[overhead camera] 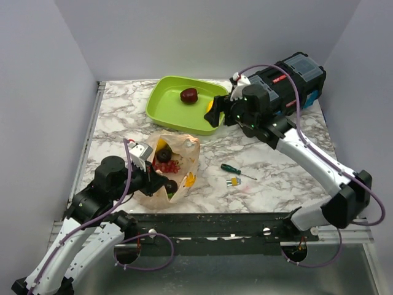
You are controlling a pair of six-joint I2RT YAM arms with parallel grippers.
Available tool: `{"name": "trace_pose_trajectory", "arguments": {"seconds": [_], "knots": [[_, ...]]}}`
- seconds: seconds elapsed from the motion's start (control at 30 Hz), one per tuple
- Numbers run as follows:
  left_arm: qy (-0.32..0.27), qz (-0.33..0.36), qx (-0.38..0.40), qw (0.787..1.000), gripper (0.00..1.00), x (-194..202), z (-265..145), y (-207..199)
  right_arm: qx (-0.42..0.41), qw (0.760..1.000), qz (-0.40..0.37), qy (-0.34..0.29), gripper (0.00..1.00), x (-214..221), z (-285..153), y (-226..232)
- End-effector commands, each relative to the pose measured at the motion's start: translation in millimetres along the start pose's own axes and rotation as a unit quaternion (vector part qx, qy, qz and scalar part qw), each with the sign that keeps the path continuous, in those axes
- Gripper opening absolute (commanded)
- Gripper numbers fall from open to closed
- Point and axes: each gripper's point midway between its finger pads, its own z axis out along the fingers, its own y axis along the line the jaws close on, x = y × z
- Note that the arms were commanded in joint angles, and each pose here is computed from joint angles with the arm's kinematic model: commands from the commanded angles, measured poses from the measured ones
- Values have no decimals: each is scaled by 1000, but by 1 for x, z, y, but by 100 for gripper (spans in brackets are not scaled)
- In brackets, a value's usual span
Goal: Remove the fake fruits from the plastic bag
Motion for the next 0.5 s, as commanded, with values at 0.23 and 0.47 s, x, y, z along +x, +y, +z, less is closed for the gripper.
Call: {"name": "trace_pose_trajectory", "arguments": {"seconds": [0.23,0.47], "knots": [[-17,15,18,1000,0,-2,-6,-6,-286,957,-51,-20,99,21,-122,104],[-39,11,0,999,0,-9,-9,1,-412,907,-77,31,100,85,-163,160]]}}
